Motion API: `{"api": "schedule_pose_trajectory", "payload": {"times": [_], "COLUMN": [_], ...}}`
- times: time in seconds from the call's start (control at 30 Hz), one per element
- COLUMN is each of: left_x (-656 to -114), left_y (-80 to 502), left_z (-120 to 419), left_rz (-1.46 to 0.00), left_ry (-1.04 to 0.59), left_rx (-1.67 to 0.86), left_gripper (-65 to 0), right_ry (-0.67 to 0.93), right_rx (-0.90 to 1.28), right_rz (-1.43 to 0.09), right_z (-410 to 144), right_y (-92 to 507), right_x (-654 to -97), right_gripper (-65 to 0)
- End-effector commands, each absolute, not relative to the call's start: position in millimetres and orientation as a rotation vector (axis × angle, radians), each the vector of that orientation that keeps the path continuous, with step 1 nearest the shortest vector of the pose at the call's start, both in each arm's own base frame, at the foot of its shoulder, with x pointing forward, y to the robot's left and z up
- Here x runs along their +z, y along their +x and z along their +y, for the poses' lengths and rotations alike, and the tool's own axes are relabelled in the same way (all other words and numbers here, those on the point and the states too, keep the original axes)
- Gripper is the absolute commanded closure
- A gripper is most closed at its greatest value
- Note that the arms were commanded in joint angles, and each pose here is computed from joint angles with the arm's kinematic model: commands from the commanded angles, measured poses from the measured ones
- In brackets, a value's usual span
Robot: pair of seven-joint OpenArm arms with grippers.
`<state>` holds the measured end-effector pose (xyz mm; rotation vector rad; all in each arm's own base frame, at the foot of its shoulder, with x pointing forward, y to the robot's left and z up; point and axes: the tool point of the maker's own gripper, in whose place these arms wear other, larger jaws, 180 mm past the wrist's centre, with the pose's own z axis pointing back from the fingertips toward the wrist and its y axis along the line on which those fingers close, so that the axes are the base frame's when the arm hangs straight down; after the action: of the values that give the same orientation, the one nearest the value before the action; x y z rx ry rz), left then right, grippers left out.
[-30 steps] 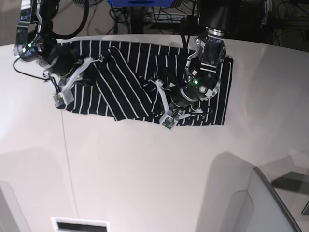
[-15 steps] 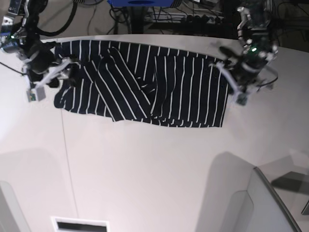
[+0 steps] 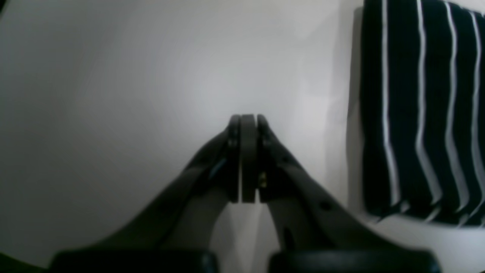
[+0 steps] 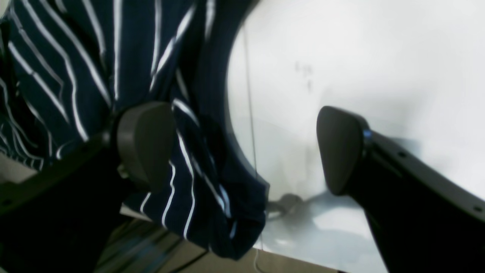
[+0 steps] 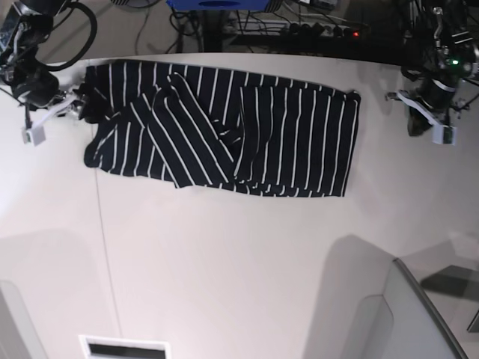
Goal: Layout the t-shirt on the table in an organized manner, then fold the t-shirt properly
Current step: 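Grasp both side edges of the shirt with both grippers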
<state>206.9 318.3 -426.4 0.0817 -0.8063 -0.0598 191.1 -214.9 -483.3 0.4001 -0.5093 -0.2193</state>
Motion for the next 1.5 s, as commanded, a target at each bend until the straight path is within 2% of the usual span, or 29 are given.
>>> {"api": "schedule_pose_trajectory", "payload": {"times": [0.0, 0.23, 0.4, 0.63, 1.3, 1.33, 1.37, 1.4, 1.47], "left_x": [-420.8, -462.8, -477.2, -485.6, -494.3, -494.3, -494.0, -494.0, -493.4], "left_y": [218.7, 242.4, 256.1, 264.3, 261.0, 261.0, 261.1, 261.1, 261.5], "left_z": [313.2, 284.7, 262.5, 234.1, 198.0, 198.0, 199.3, 199.3, 202.0], "left_rz": [-0.847, -0.785, -0.757, -0.744, -0.729, -0.729, -0.728, -0.728, -0.730], "left_ry": [0.072, -0.023, -0.073, -0.124, -0.185, -0.185, -0.182, -0.182, -0.177], "left_rx": [-0.086, -0.086, -0.121, -0.160, -0.193, -0.193, -0.194, -0.194, -0.190], "left_gripper": [0.0, 0.0, 0.0, 0.0, 0.0, 0.0, 0.0, 0.0, 0.0], "right_ry": [0.410, 0.449, 0.457, 0.513, 0.537, 0.537, 0.537, 0.537, 0.538], "right_rx": [-0.197, -0.118, -0.105, -0.057, -0.011, -0.011, -0.009, -0.009, -0.006], "right_rz": [-0.474, -0.445, -0.440, -0.448, -0.476, -0.478, -0.484, -0.484, -0.486], "right_z": [-206.7, -180.3, -175.8, -144.3, -129.4, -129.4, -129.4, -129.4, -128.6], "right_y": [186.4, 189.6, 190.3, 203.6, 222.9, 223.7, 226.6, 226.6, 228.1], "right_x": [-486.4, -488.9, -489.6, -487.5, -479.6, -479.3, -477.9, -477.9, -477.2], "right_gripper": [-56.1, -44.4, -48.0, -47.7, -47.0, -44.4, -38.9, -32.6, -15.9]}}
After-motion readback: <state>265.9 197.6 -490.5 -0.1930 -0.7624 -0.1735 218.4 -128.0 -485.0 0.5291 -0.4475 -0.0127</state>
